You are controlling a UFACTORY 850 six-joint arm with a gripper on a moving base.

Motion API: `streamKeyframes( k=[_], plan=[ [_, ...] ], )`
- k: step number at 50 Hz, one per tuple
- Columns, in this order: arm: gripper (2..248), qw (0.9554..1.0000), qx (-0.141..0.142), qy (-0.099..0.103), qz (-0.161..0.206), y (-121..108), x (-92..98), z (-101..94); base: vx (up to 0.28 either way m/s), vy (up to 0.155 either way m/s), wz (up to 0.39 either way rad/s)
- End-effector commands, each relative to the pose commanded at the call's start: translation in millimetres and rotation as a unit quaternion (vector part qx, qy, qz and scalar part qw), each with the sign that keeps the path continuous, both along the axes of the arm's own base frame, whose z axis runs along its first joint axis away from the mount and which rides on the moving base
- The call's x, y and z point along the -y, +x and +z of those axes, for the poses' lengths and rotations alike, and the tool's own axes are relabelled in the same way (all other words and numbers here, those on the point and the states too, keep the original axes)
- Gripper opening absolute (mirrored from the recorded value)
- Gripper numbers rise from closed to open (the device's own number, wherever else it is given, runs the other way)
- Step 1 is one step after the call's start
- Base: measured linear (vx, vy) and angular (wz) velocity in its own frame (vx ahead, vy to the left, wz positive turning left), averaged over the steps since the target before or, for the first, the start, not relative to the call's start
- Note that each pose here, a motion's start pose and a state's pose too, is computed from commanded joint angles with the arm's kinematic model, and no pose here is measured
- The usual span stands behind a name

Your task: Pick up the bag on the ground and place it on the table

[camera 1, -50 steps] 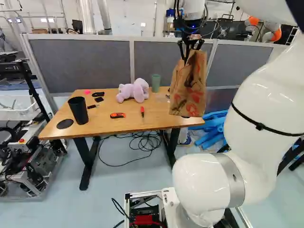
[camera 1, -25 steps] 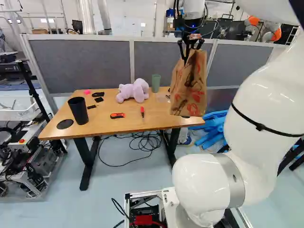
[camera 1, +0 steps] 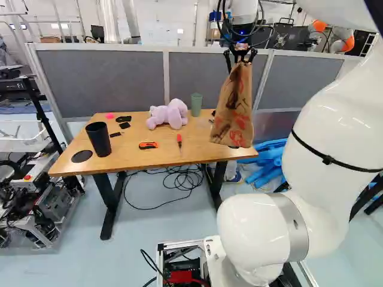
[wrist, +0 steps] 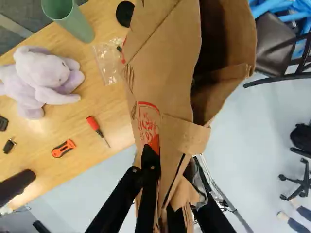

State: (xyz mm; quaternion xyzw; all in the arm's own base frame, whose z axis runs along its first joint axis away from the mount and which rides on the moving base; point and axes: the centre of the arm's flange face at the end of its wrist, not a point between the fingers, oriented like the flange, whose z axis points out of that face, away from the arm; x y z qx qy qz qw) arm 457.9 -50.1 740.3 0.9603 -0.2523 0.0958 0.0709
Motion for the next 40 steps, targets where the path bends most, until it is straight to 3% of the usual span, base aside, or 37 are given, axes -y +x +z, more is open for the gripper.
streamKeyframes(
  k=[10,20,30,40],
  plan=[
    [21,0.9985,0.009,0.012,-0.052,-0.2,-0.7,-0.2,0.0,0.0,0.0],
    [21,0.9942,0.012,0.023,-0.105,-1.2,-1.5,-0.4,0.0,0.0,0.0],
    [21,0.9869,0.015,0.034,-0.157,-2.4,-2.1,-0.7,0.0,0.0,0.0],
    [21,0.9767,0.017,0.043,-0.21,-3.5,-2.7,-0.9,0.0,0.0,0.0]
  ],
)
